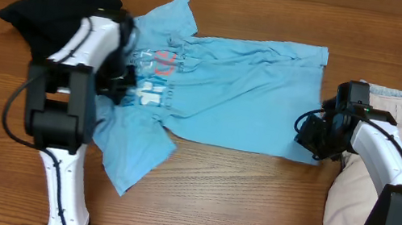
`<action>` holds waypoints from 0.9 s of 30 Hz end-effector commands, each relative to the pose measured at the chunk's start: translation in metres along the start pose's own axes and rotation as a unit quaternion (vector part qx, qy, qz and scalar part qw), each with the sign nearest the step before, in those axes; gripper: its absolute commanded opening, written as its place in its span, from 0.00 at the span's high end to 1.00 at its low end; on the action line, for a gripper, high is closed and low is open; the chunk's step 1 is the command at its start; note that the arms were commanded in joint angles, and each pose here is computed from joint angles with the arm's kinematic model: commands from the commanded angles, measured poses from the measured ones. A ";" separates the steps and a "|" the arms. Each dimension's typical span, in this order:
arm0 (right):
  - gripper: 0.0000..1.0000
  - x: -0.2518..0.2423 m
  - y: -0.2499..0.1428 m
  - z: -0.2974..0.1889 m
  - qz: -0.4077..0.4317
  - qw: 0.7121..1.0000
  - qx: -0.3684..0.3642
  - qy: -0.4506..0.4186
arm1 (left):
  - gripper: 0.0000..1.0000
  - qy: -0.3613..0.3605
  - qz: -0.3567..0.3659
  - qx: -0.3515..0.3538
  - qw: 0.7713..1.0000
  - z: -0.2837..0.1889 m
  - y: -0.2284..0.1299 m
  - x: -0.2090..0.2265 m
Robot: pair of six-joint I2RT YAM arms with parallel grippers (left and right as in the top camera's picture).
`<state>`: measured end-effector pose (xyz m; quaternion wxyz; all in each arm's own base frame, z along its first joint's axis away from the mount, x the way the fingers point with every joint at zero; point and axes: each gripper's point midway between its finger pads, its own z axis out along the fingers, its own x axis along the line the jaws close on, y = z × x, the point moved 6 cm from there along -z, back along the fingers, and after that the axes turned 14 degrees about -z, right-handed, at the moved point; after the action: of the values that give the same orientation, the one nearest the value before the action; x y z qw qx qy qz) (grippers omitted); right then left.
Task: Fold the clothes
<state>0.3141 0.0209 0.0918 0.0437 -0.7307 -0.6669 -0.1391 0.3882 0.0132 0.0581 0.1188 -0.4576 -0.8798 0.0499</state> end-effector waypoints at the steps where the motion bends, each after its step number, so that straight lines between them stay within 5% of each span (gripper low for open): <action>1: 0.65 0.018 0.001 0.006 -0.024 0.999 -0.004 0.033 | 0.96 0.007 -0.021 0.000 1.000 0.009 0.031 0.024; 4: 0.67 0.031 0.002 0.016 -0.050 0.998 -0.002 0.035 | 0.96 -0.019 -0.003 -0.025 1.000 -0.013 0.042 0.018; 10: 0.96 0.041 -0.014 0.057 -0.063 0.996 0.064 0.024 | 0.92 -0.043 0.047 -0.065 0.996 -0.056 0.043 -0.003; 14: 0.96 0.031 -0.026 0.072 -0.018 0.994 0.107 0.000 | 0.89 -0.049 0.057 -0.079 0.994 -0.077 0.039 -0.011; 21: 0.96 -0.037 -0.059 0.045 0.130 0.946 0.172 -0.240 | 0.82 -0.055 0.092 -0.097 0.989 -0.103 0.032 -0.019; 27: 0.96 -0.048 -0.053 0.025 0.125 0.957 0.186 -0.186 | 0.75 -0.079 0.135 -0.097 0.983 -0.105 0.022 -0.039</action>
<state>0.2648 0.0013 0.0561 0.0912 -0.8119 -0.5666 0.1072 0.4496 0.0090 0.1446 0.0179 -0.5476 -0.8365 0.0065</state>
